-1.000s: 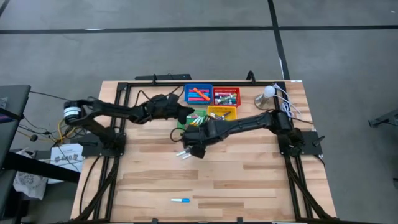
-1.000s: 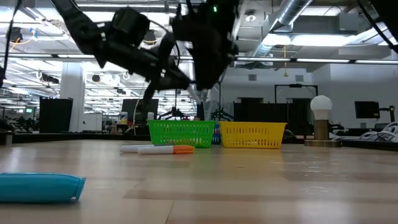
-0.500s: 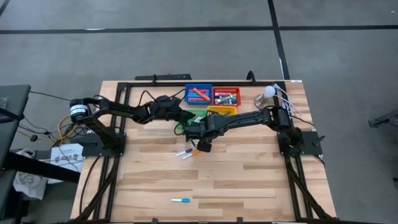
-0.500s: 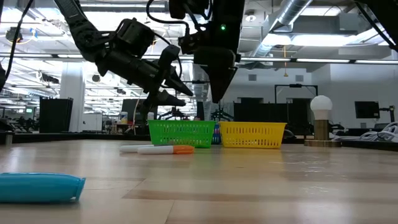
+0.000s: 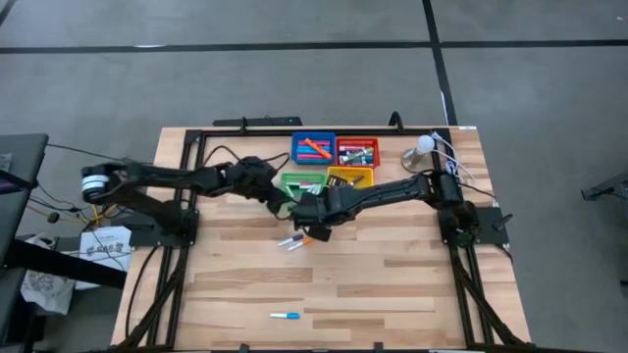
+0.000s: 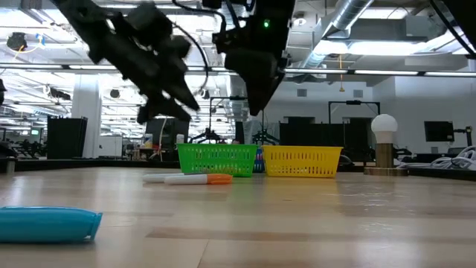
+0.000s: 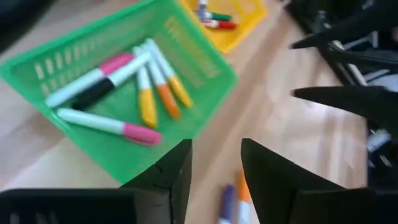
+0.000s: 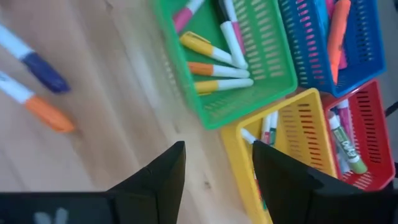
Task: Pick & Place Markers
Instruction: Put the blue mini marker into the green bin
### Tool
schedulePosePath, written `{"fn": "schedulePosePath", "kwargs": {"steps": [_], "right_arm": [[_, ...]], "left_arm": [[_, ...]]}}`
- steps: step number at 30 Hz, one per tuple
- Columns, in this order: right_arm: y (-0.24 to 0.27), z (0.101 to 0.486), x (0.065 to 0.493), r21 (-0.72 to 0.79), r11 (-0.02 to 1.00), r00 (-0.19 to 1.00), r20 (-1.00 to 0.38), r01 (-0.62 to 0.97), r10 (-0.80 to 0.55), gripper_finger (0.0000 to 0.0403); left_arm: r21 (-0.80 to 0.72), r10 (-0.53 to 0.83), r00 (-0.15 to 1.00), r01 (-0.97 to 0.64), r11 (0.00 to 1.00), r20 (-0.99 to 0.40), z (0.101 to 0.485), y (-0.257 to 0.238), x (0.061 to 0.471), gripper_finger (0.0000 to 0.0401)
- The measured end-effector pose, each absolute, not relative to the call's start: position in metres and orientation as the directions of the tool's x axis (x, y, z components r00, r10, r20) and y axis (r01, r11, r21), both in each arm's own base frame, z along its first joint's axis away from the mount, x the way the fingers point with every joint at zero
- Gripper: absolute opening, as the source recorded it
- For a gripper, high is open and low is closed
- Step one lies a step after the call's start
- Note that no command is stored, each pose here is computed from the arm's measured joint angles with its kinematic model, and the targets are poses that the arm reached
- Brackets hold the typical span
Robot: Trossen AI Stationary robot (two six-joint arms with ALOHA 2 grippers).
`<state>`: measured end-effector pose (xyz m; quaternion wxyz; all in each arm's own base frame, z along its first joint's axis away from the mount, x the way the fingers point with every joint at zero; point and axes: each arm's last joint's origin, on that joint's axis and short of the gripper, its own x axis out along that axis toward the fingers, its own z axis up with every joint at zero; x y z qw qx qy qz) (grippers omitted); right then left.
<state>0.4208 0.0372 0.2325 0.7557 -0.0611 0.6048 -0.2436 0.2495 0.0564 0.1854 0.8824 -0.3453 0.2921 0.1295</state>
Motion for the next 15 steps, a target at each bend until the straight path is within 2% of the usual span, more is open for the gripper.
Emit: {"fn": "schedulePosePath", "kwargs": {"steps": [7,10,15], "right_arm": [[0.06,0.234,0.418,-0.355,0.862,0.177,-0.882,0.362,-0.437,0.0178],[0.072,0.234,0.416,-0.331,0.852,0.19,-0.881,0.407,-0.433,0.0177],[0.098,0.238,0.408,-0.272,0.831,0.215,-0.884,0.485,-0.414,0.0173]], "left_arm": [[-0.524,-0.02,0.86,-0.293,0.8,-0.51,0.226,0.013,0.228,0.0125],[-0.534,-0.119,0.878,-0.171,0.828,-0.465,0.237,-0.013,0.221,0.0122],[-0.535,-0.31,0.828,0.015,0.845,-0.467,0.237,-0.062,0.212,0.0121]]}}
